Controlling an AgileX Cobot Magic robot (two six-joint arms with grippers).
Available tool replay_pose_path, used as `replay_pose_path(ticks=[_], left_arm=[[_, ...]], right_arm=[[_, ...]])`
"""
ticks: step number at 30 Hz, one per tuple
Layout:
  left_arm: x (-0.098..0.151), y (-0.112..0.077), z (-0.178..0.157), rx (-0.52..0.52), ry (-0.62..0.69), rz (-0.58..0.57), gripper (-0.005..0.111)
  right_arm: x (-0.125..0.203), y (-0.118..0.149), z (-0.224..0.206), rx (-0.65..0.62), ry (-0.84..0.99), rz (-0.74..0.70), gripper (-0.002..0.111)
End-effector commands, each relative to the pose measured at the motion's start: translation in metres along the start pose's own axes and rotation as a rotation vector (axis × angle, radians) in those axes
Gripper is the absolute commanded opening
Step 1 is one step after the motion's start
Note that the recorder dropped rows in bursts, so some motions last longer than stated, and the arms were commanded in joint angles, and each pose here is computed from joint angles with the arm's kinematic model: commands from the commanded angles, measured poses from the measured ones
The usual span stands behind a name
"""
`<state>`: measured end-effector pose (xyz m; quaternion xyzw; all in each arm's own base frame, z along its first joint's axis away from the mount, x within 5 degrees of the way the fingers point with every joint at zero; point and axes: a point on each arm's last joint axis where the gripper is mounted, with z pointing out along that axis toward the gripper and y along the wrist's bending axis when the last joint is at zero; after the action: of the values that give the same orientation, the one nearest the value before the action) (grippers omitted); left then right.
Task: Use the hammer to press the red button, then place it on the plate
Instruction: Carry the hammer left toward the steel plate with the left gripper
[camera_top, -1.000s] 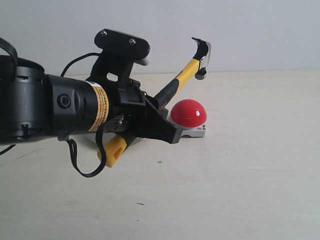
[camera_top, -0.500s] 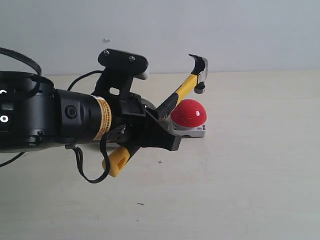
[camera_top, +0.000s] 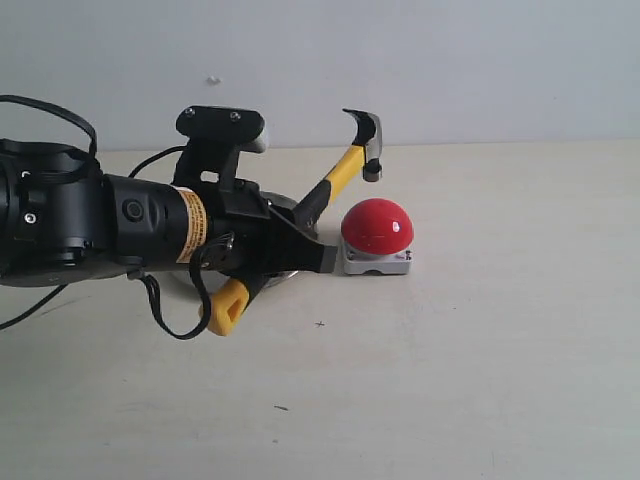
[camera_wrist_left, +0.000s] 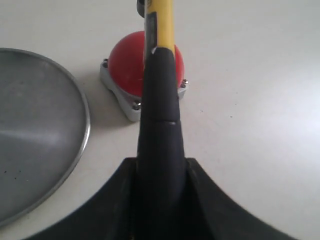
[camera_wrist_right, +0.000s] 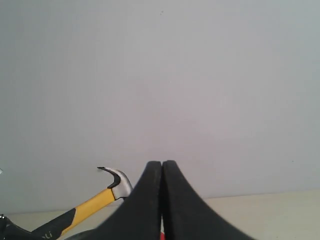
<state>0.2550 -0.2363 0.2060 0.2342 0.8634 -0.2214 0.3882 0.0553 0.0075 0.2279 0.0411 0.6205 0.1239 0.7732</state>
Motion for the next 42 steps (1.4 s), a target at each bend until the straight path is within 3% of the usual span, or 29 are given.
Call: replay_pose_path(ticks=[1,10,22,30,34,42], left_arm=[[-0.018,-0.015,-0.008,0.139,-0.110,0.006,0.000],[-0.030,-0.016,-0.010,0.123,-0.138,0.012,0.000],[0.016,0.000,0.043,0.027,0.072,-0.038,0.000],[-0.031,-0.012,-0.016,0.063,-0.122,-0.012,0.000],[-0.049,-0.012,-0.050,0.030,-0.198,-0.008,0.000],[-0.038,0.000,-0.074,-0.057,-0.180,-0.023,0.000]], right_arm=[[0.002,0.000,-0.001,0.001,0.004,0.004,0.000],[0.002,0.000,-0.001,0.001,0.004,0.003,0.000],[0.002,0.000,-0.001,-0.001,0.002,0.000,0.000],[0.002,0.000,-0.001,-0.001,0.002,0.000,0.000],[0.002,0.000,-0.001,-0.001,0.002,0.000,0.000],[0.002,0.000,-0.001,-0.001,0.002,0.000,0.000]])
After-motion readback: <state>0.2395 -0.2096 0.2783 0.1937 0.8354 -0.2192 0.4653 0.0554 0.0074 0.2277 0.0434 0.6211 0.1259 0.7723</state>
